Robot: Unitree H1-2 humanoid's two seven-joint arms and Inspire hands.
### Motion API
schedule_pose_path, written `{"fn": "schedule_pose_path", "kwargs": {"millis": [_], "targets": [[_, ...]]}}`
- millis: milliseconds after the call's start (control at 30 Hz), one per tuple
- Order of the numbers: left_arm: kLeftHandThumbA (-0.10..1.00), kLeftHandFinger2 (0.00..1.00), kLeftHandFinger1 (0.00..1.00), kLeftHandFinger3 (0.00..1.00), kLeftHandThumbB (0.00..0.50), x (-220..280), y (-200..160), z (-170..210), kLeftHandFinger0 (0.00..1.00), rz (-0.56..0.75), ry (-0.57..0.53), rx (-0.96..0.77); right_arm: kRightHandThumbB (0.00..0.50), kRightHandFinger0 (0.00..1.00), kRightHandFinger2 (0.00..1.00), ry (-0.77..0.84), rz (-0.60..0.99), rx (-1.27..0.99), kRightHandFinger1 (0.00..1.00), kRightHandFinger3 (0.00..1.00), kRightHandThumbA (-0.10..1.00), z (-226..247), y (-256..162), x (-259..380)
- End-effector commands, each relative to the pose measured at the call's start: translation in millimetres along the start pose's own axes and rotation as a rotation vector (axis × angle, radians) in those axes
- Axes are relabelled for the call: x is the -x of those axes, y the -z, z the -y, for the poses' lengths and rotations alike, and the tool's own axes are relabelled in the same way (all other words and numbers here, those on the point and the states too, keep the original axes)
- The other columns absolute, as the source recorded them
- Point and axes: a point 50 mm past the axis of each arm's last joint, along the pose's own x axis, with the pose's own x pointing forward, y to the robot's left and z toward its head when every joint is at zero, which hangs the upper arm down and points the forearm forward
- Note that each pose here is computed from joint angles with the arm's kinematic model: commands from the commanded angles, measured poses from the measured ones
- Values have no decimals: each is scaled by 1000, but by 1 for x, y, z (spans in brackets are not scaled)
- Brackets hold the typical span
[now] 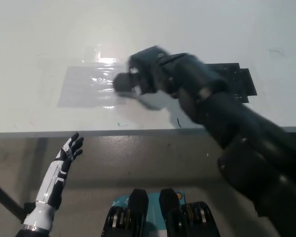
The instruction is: A whiteboard eraser is kept on the black marked spot on the table infront of the robot and the robot uses its right hand to swipe it back and forth on the table twice to clean it
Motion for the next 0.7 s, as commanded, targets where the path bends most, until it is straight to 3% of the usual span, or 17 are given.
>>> {"fn": "schedule_pose_path", "kwargs": {"millis": [0, 33, 67, 133, 200, 233, 267, 333, 400, 467, 500, 533, 600, 633, 667], "targets": [[1000, 1000, 1000, 1000, 364, -9, -15, -9, 1000, 94, -49, -34, 221, 45, 629, 49, 34, 108, 271, 293, -100, 33, -7, 5], [1000, 1000, 1000, 1000, 350, -9, -16, -11, 1000, 96, -40, -44, 223, 39, 611, 50, 25, 123, 261, 253, -100, 27, 1, 5], [1000, 1000, 1000, 1000, 335, -8, -16, -11, 1000, 96, -34, -47, 225, 78, 597, 53, 14, 136, 298, 278, -100, 22, 11, 6], [1000, 1000, 1000, 1000, 343, -8, -16, -11, 1000, 94, -29, -50, 224, 159, 482, 51, -1, 151, 324, 302, -100, 19, 20, 7], [1000, 1000, 1000, 1000, 343, -8, -16, -11, 1000, 93, -28, -51, 225, 110, 350, 51, -6, 157, 249, 306, -100, 18, 23, 7], [1000, 1000, 1000, 1000, 336, -9, -16, -12, 1000, 95, -24, -53, 225, 262, 483, 42, -31, 151, 393, 602, -100, 15, 36, 10], [1000, 1000, 1000, 1000, 348, -10, -16, -13, 1000, 96, -19, -57, 226, 267, 431, 26, -89, 147, 350, 642, -72, 8, 65, 16], [1000, 1000, 1000, 1000, 350, -11, -16, -13, 1000, 96, -15, -59, 226, 171, 384, 21, -113, 148, 275, 570, -48, 3, 80, 20], [1000, 1000, 1000, 1000, 350, -11, -16, -13, 1000, 96, -15, -60, 226, 151, 371, 21, -113, 148, 254, 554, -46, 3, 80, 20], [1000, 1000, 1000, 1000, 357, -10, -15, -14, 1000, 94, -14, -50, 233, 286, 475, -25, -204, 128, 387, 610, -62, -14, 125, 33], [1000, 1000, 1000, 1000, 360, -10, -15, -14, 1000, 93, -13, -44, 228, 212, 375, -32, -221, 121, 292, 592, -78, -18, 136, 38], [1000, 1000, 1000, 1000, 355, -10, -15, -14, 1000, 92, -11, -39, 220, 92, 340, -42, -242, 112, 204, 648, -90, -24, 149, 43], [1000, 1000, 1000, 1000, 356, -10, -15, -14, 1000, 92, -11, -38, 220, 80, 336, -46, -248, 109, 197, 653, -91, -26, 153, 44], [1000, 1000, 1000, 1000, 348, -10, -15, -14, 1000, 93, -10, -42, 237, 16, 225, -48, -268, 103, 83, 434, -53, -34, 167, 50], [1000, 1000, 1000, 1000, 348, -9, -15, -15, 1000, 93, -10, -52, 227, 2, 269, -61, -314, 89, 133, 446, -37, -49, 193, 63]]}}
